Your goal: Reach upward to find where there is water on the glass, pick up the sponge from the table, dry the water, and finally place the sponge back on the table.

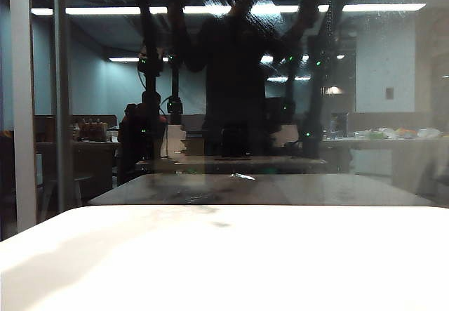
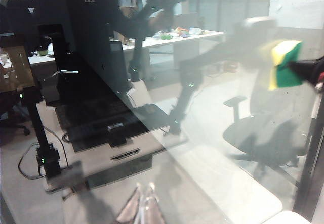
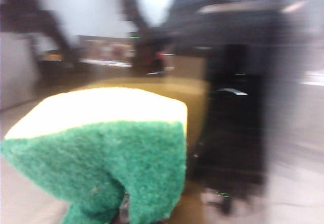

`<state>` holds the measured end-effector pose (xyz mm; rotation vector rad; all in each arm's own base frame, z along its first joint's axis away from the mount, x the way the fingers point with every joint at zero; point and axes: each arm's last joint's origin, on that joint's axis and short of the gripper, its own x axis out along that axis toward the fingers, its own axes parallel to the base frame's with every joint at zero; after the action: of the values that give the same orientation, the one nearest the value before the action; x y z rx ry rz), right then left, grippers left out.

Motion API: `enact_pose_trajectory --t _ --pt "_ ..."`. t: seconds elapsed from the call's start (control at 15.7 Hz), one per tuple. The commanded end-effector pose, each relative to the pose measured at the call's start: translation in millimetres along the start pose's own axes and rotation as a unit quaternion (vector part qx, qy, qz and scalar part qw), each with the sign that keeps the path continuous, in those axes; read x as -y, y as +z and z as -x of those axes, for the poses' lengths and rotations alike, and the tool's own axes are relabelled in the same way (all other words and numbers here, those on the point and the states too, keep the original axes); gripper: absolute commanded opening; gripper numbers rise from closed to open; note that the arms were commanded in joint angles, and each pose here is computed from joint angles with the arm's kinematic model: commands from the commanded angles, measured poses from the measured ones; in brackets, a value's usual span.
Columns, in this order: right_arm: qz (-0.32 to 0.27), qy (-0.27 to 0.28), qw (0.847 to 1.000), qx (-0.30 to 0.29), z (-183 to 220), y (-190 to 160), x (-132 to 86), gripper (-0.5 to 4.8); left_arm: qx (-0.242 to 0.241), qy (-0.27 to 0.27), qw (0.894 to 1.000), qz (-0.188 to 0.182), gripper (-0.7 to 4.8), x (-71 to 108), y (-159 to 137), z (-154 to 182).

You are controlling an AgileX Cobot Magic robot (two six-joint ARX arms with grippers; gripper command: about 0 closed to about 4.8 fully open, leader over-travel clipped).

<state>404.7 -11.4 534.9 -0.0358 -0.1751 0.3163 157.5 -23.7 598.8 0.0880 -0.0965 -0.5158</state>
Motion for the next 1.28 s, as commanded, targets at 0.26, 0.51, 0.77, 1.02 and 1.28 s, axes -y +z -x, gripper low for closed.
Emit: enact_pose_trajectory --t 0.26,0.51,0.77,1.02,1.28 --pt "0.008 -0.139 0.990 0.003 40.2 7.2 74.4 -0.08 0.018 0.001 1.000 -0.011 -0.05 0.8 4.8 2.5" --pt "0.004 -0.165 0.986 0.002 61.4 9.0 104.6 -0.08 0.024 0.002 1.000 -0.013 -0.05 0.4 5.8 1.9" --pt "0.002 -0.174 0.985 -0.006 67.0 7.9 111.9 -0.08 0.022 0.002 1.000 -0.012 -0.05 -0.3 5.1 0.2" --pt "-0.023 -0.152 0.987 -0.045 60.4 -1.7 102.9 -0.09 0.024 0.002 1.000 -0.013 -0.05 -0.4 5.4 0.2" --pt "-0.033 -0.134 0.989 -0.061 54.1 -5.1 92.4 -0.09 0.031 0.003 0.999 -0.017 -0.05 -0.5 6.9 0.3"
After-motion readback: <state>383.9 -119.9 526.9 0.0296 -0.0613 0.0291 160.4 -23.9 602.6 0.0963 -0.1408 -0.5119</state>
